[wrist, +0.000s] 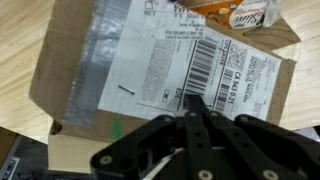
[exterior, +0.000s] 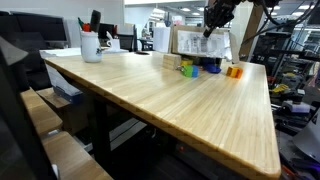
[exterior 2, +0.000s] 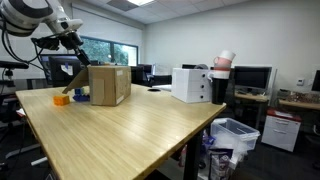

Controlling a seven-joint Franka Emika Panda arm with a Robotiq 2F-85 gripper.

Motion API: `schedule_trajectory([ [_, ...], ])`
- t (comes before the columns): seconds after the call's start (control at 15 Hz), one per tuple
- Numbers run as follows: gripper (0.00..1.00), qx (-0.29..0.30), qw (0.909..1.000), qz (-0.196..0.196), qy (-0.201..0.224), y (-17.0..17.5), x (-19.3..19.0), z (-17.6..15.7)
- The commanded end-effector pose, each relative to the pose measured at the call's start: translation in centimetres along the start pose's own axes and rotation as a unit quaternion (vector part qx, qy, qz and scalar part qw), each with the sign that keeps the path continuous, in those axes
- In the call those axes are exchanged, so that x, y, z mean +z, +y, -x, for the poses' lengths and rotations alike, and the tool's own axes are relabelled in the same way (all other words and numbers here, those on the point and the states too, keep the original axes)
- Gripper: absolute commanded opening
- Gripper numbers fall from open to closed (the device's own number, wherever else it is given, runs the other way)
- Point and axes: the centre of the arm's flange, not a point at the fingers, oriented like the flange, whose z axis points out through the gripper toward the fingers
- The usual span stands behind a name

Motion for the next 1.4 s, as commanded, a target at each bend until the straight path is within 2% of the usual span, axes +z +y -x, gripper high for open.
schedule_trajectory([
  [0.0, 0.0, -0.01, 0.999, 0.017, 0.039, -1.5, 1.6, 2.1],
  [0.27, 0.0, -0.022, 0.9975, 0.04, 0.053, -2.3, 3.0, 3.4],
  [0.6, 0.0, -0.011, 0.9962, 0.068, 0.053, -1.6, 4.8, 1.6],
  [0.87, 0.0, 0.001, 0.9958, 0.077, 0.049, -1.0, 5.6, 0.3],
  [1.13, 0.0, 0.006, 0.9973, 0.069, 0.025, -0.7, 5.7, -0.8],
  [1.33, 0.0, 0.034, 0.999, 0.027, -0.008, 0.0, 2.9, -2.9],
])
